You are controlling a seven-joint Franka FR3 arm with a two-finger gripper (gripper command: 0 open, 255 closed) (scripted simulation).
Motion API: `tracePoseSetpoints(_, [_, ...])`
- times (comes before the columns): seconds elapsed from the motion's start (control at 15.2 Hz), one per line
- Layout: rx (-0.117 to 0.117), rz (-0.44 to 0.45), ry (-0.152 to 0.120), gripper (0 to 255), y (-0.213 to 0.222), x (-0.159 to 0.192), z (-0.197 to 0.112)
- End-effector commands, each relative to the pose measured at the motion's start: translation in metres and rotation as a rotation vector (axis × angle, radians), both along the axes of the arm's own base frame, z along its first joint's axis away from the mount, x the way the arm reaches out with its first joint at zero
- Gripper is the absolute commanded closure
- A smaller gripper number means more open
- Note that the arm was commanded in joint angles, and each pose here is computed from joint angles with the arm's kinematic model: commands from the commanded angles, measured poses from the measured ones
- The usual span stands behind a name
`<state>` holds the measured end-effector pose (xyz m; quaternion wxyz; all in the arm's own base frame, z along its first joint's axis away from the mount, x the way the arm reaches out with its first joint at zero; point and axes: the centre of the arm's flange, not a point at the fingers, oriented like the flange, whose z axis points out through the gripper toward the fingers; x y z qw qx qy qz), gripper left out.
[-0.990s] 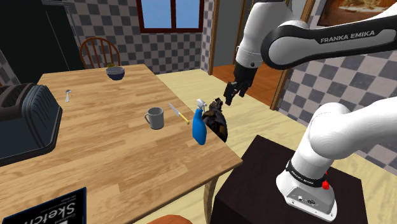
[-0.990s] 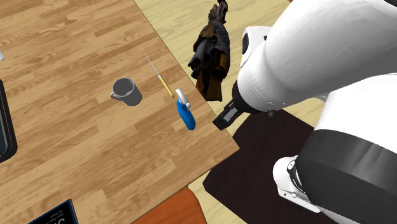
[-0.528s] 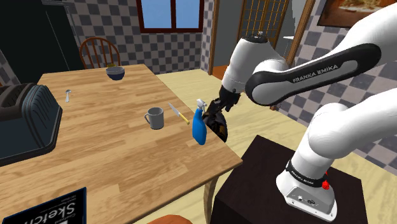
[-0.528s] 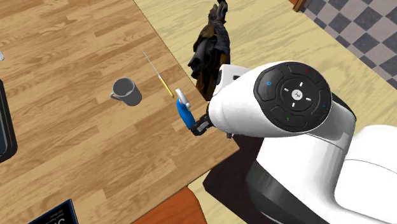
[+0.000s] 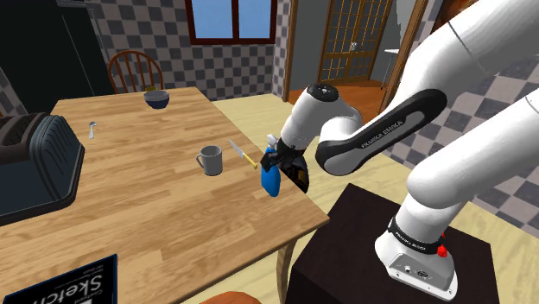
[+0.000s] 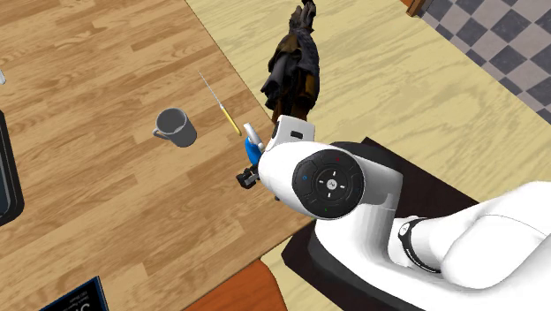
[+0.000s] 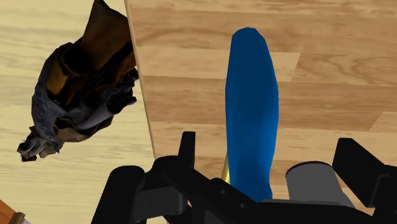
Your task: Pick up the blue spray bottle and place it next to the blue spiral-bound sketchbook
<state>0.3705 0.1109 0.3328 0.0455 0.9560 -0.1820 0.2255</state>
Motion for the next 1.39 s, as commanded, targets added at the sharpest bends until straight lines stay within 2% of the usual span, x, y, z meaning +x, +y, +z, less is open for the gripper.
tracePoseSetpoints(0.0, [0.003, -0.002, -0.005, 0, -0.002, 0.004, -0.012])
tracePoseSetpoints(0.33, [0.003, -0.002, -0.005, 0, -0.006, 0.014, -0.033])
tracePoseSetpoints(0.79, [0.003, -0.002, -0.005, 0, -0.006, 0.014, -0.033])
tracePoseSetpoints(0.86, [0.003, -0.002, -0.005, 255, -0.006, 0.014, -0.033])
tracePoseSetpoints(1.32, [0.003, -0.002, -0.005, 255, -0.006, 0.015, -0.033])
